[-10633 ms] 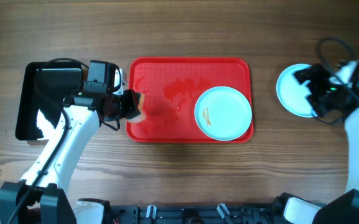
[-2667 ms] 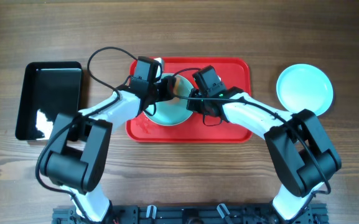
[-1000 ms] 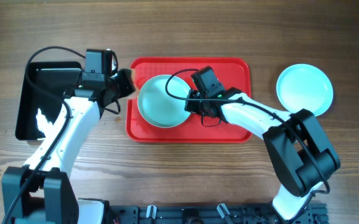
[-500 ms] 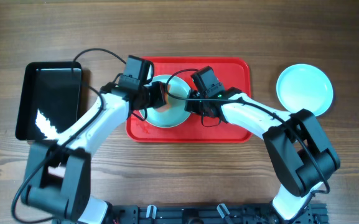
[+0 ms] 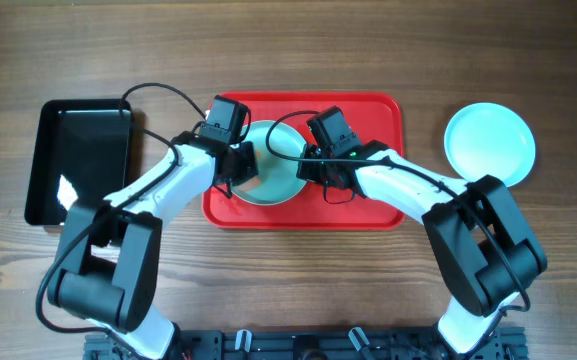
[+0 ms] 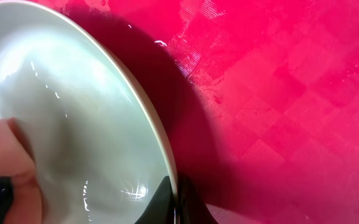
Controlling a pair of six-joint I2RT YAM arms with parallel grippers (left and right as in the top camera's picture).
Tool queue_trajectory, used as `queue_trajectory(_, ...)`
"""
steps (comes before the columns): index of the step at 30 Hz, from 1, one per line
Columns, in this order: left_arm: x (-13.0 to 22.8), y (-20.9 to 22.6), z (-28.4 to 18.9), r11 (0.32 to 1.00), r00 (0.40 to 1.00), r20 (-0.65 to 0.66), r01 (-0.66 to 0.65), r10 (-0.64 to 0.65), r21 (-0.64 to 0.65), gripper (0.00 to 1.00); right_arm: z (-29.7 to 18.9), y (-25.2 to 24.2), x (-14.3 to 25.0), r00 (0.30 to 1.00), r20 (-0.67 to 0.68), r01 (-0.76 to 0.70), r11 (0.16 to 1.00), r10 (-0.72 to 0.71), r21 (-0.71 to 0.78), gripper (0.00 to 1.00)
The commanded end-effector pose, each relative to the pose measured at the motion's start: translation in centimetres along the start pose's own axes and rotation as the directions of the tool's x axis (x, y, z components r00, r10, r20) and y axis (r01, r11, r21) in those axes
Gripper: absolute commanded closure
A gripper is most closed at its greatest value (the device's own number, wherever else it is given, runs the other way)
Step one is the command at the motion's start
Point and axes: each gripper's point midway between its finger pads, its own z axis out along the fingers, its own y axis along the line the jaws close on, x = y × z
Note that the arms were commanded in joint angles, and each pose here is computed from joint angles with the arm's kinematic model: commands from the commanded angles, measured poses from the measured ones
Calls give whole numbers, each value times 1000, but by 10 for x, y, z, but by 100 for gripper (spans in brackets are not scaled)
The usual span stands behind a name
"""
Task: Clean dirty plates on tray and stack at the side
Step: 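Scrub the plate's sauce smear with the sponge while the right gripper holds it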
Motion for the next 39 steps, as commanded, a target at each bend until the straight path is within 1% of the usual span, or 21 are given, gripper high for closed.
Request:
queue_trajectory(1, 3, 34, 16, 978, 995, -8, -97, 97, -184, 96, 20, -59, 20, 999, -30, -35, 980, 42, 196, 96)
queue_trajectory(5, -11, 51, 14, 950, 991, 52, -105, 126, -294, 96, 20, -59, 20, 999, -31, -35, 980, 42, 196, 96)
queue_trajectory(6, -14, 51, 14, 948, 988, 58, -118, 142, -295, 96, 20, -59, 20, 999, -31, -35, 980, 42, 196, 96)
queue_trajectory(8, -21, 47, 14, 949, 983, 83, -133, 163, -286, 96, 20, -59, 20, 999, -31, -35, 980, 41, 196, 96)
queue_trajectory(17, -52, 35, 14, 962, 963, 219, -98, 156, -255, 96, 20, -60, 21, 999, -33, -35, 979, 42, 199, 96)
queue_trajectory(27, -67, 27, 36, 970, 947, 284, -83, 148, -229, 96, 20, -60, 21, 998, -35, -34, 980, 42, 197, 96)
queue_trajectory(33, -84, 17, 35, 979, 922, 363, -67, 135, -193, 96, 20, -59, 21, 999, -35, -35, 980, 42, 196, 96)
queue_trajectory(39, -101, 3, 29, 989, 892, 436, -64, 115, -131, 96, 20, -59, 21, 999, -35, -28, 981, 36, 193, 96)
